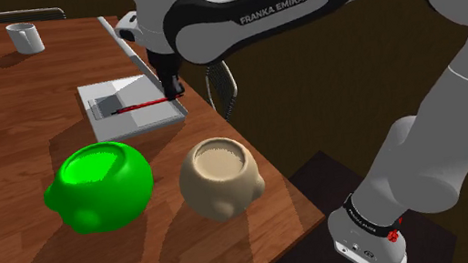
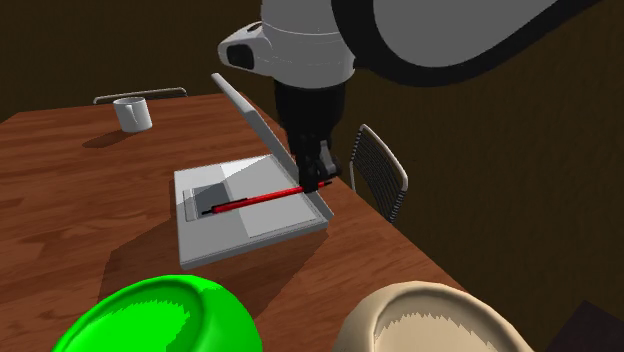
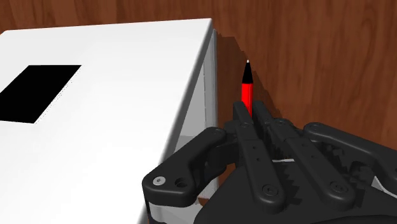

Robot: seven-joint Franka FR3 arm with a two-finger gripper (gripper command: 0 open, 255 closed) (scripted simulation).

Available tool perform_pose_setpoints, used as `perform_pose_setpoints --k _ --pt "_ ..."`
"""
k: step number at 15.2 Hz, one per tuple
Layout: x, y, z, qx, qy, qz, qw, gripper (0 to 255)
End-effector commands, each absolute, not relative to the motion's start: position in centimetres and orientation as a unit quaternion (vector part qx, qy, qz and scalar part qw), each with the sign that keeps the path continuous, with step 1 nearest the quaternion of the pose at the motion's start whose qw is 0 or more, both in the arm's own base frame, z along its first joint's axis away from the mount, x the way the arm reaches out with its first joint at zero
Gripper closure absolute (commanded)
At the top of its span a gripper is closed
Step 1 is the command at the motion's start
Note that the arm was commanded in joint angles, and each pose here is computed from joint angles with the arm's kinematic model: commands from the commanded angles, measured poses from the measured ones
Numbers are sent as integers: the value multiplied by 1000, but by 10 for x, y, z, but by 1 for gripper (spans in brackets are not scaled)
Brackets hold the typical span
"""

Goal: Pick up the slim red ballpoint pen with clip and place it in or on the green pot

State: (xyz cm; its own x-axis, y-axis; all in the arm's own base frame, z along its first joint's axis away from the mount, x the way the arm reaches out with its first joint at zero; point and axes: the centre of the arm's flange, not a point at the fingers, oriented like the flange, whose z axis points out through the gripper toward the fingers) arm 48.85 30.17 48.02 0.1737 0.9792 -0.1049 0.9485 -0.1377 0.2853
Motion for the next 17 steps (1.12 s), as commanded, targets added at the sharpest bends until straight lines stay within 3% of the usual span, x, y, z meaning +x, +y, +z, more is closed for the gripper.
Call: perform_pose_setpoints --k 1,17 --pt "488 301 490 752 641 53 144 255" --pt "488 301 570 752 641 53 144 255"
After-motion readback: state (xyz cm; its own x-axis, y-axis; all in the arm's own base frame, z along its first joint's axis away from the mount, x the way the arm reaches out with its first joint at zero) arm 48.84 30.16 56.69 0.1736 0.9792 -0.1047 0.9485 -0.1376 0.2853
